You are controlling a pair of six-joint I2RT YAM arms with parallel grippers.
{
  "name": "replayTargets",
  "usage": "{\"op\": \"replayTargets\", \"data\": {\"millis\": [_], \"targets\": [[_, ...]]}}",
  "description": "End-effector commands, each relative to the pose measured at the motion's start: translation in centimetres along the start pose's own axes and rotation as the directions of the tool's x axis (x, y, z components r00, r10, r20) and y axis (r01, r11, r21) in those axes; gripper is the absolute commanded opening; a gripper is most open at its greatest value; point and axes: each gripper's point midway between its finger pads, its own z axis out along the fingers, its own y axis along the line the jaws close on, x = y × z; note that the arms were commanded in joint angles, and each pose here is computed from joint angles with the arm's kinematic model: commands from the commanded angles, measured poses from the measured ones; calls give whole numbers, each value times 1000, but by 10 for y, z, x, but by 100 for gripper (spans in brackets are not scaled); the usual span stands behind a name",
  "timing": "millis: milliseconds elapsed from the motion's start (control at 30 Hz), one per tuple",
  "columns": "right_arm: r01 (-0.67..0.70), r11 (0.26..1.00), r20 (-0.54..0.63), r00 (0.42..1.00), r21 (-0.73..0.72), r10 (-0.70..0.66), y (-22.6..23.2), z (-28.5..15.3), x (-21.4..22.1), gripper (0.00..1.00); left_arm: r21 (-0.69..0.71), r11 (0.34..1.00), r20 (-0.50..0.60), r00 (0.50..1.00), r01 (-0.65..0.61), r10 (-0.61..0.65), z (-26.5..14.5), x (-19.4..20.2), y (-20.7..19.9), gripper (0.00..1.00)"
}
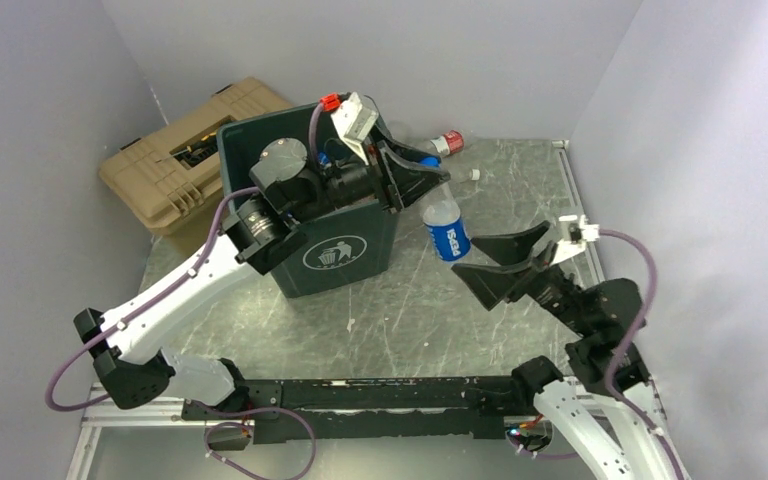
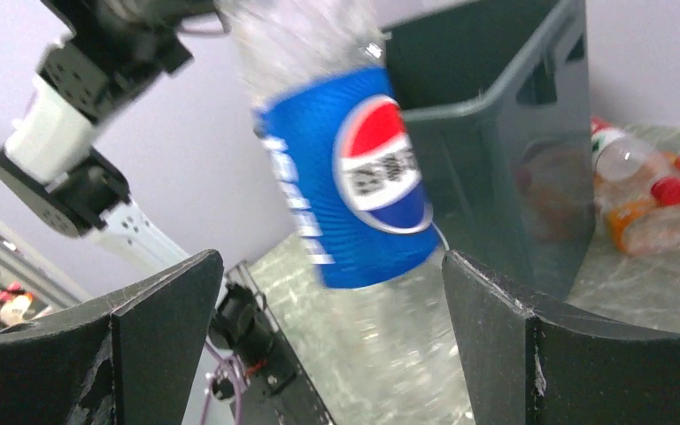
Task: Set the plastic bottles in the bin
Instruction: Pick up the plastic bottle at the center of the board, then place the plastic bottle in the trash bin.
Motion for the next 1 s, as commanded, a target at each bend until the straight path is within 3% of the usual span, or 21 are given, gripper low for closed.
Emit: {"op": "replayTargets", "data": {"millis": [0, 200, 400, 533, 633, 733, 833, 967], "targets": [[91, 994, 120, 988, 57, -98, 30, -15, -64, 100, -160, 973, 152, 970, -167, 192, -26, -78, 2, 0], [109, 953, 236, 955, 283, -180, 5, -50, -85, 100, -397, 842, 180, 869, -365, 462, -61, -145, 16, 0], [-7, 881, 264, 955, 473, -135, -56, -68, -47, 100, -632, 594, 72, 725, -499, 685, -87, -192, 45, 0], [-116, 781, 227, 973, 613, -34, -106, -73, -5, 100, -734, 411, -88, 676, -541, 732, -97, -194, 77, 0], [-169, 677, 195, 980, 716, 39, -138, -81, 26, 100, -753, 334, -238, 707, -567, 666, -103, -166, 124, 0], [-195, 602, 185, 980, 775, 79, -157, -86, 43, 100, -765, 355, -326, 798, -538, 508, -125, -122, 180, 0], [-221, 551, 190, 975, 804, 113, -169, -88, 56, 100, -802, 414, -275, 881, -431, 384, -150, -95, 208, 0], [-262, 486, 209, 964, 834, 163, -185, -91, 77, 100, -796, 470, -233, 910, -381, 343, -158, -70, 206, 0]]}}
